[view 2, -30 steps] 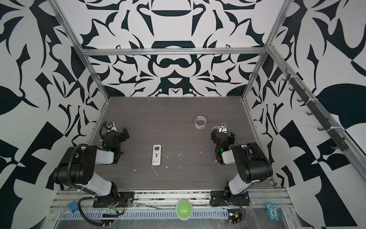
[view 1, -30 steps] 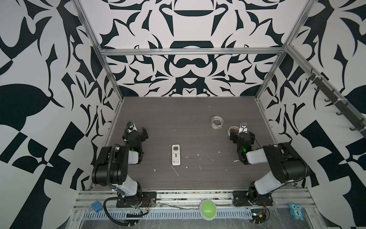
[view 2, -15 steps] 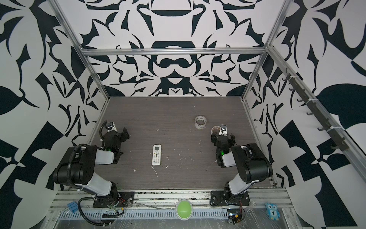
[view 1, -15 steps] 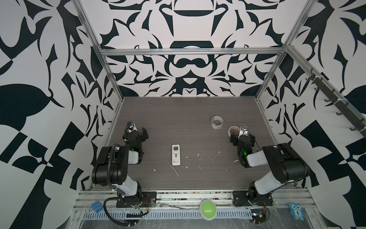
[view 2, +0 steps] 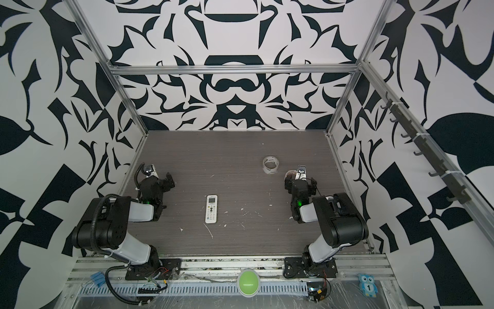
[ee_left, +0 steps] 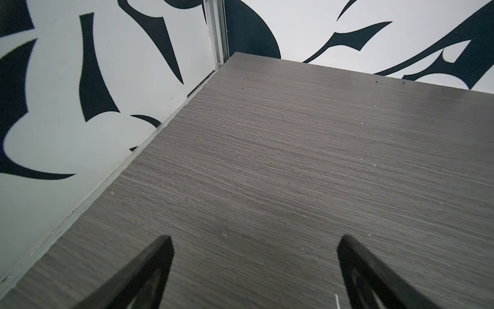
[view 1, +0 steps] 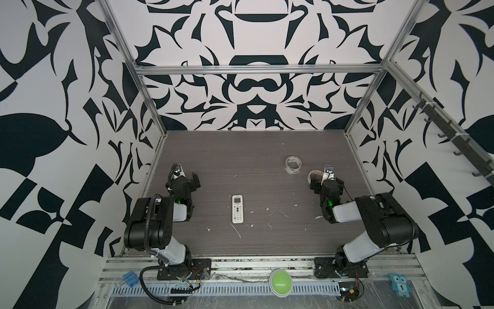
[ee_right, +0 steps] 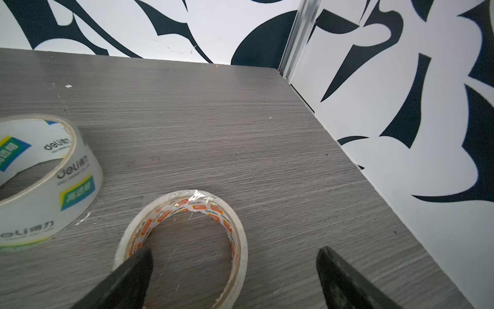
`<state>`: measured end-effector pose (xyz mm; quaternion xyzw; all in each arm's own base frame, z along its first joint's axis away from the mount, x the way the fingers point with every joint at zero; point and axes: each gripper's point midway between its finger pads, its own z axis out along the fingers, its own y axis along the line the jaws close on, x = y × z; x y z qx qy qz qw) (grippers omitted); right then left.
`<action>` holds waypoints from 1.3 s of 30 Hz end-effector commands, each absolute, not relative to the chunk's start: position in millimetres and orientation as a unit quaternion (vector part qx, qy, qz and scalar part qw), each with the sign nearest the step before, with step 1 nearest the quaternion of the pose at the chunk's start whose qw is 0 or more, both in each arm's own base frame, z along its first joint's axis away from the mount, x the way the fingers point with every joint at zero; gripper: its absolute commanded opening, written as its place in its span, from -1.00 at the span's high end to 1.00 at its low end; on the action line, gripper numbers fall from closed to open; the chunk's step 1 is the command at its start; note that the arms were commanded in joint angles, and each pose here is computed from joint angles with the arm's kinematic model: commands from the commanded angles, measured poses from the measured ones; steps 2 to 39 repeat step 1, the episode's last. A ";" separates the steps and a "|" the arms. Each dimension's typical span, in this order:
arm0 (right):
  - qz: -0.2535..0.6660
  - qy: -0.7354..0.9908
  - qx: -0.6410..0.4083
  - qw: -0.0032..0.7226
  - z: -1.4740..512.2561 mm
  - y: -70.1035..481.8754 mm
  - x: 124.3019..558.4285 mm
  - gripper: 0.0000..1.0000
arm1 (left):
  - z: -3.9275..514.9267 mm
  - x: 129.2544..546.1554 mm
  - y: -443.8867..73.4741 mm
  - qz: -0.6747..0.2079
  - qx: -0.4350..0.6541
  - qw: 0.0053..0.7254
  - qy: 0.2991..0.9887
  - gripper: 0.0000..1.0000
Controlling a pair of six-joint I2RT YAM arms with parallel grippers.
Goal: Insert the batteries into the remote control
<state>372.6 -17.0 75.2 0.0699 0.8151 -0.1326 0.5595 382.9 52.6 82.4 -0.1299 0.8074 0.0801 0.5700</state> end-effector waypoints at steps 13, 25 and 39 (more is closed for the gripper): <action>-0.131 0.806 0.080 0.572 87.3 -18.0 378.5 -0.99 | 94.0 387.8 53.0 0.074 -0.135 0.586 0.796 -0.99; -0.131 0.806 0.080 0.572 87.3 -18.0 378.5 -0.99 | 94.0 387.8 53.0 0.074 -0.135 0.586 0.796 -0.99; -0.131 0.806 0.080 0.572 87.3 -18.0 378.5 -0.99 | 94.0 387.8 53.0 0.074 -0.135 0.586 0.796 -0.99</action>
